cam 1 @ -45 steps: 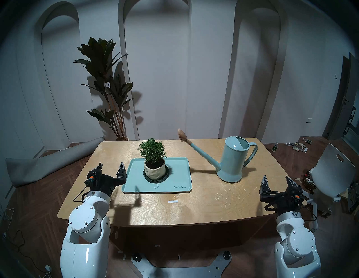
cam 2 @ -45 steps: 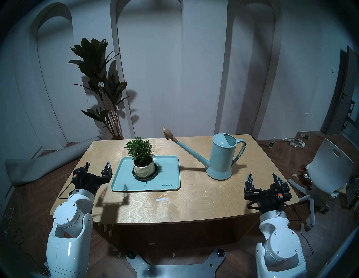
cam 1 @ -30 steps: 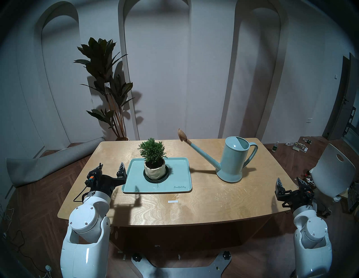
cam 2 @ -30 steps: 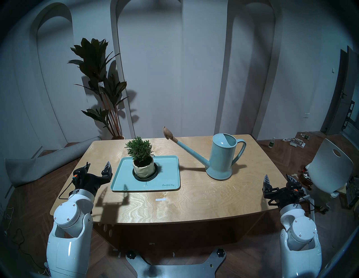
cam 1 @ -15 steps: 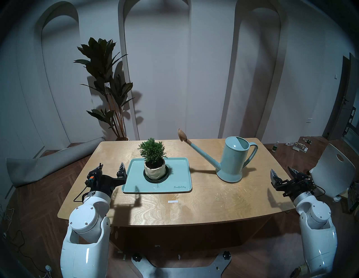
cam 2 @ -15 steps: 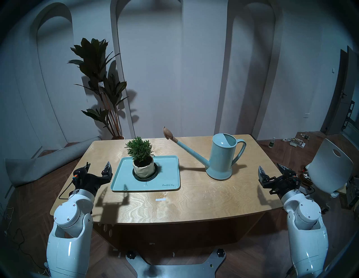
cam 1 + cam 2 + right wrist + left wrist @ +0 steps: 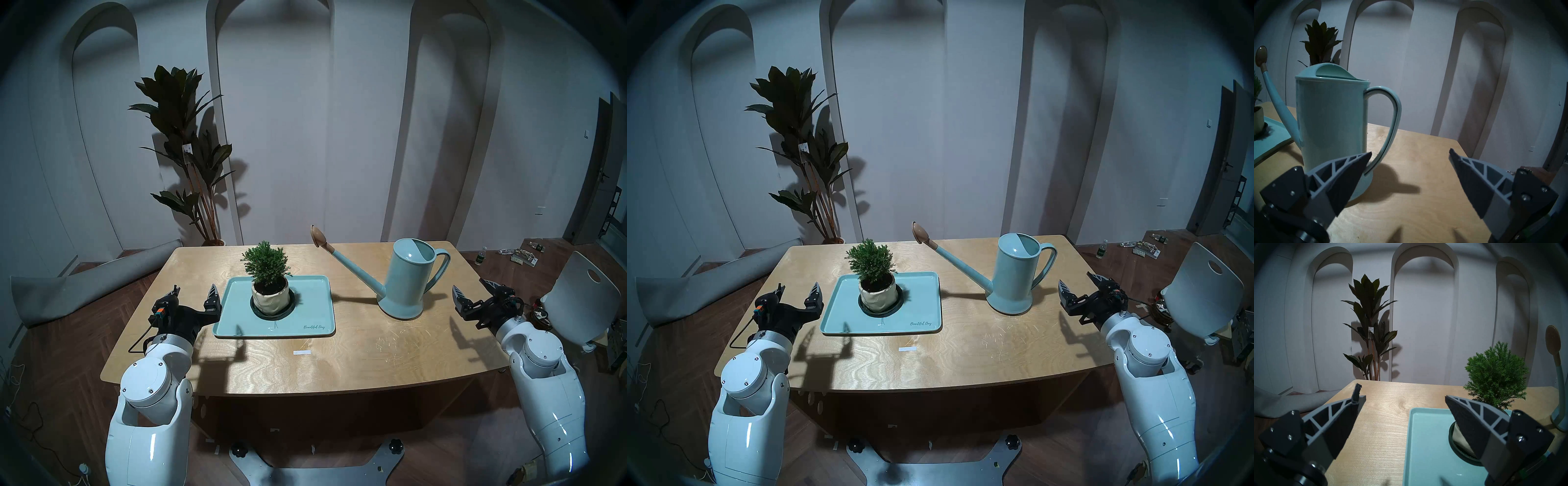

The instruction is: Pick up the watering can and pour water into the potted plant, then put the can down

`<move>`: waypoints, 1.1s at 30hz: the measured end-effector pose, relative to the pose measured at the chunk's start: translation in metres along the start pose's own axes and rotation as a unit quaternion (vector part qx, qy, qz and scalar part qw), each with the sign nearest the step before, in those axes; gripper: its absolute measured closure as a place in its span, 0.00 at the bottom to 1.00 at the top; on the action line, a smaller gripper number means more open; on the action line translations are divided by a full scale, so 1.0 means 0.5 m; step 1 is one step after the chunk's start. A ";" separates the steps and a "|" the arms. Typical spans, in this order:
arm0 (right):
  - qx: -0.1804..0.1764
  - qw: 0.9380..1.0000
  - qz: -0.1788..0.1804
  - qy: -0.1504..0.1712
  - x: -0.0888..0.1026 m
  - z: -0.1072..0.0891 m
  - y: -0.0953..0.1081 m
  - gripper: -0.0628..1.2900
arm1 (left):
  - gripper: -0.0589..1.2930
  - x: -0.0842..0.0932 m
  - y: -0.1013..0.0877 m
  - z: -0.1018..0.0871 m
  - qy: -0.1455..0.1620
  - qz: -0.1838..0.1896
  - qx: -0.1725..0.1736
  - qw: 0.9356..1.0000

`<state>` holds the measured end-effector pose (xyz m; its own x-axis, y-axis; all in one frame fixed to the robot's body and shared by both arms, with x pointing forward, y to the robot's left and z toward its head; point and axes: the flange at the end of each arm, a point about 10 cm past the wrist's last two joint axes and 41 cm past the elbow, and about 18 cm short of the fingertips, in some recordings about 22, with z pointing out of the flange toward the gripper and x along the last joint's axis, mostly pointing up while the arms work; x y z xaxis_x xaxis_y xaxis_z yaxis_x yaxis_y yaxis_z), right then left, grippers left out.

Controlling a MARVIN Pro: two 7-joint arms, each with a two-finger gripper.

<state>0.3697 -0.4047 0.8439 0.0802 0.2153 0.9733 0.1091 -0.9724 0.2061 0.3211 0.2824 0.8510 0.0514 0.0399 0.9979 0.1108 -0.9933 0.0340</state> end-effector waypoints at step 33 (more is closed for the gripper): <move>0.003 1.000 -0.029 0.010 0.027 0.162 -0.019 0.05 | 0.04 0.000 0.000 0.000 0.000 0.000 0.000 1.000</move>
<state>0.4499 -0.3851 0.8470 0.0538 0.2701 0.9613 0.1199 -0.9575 0.2624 0.3211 0.2824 0.8510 0.0515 0.0394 0.9979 0.1105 -0.9933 0.0336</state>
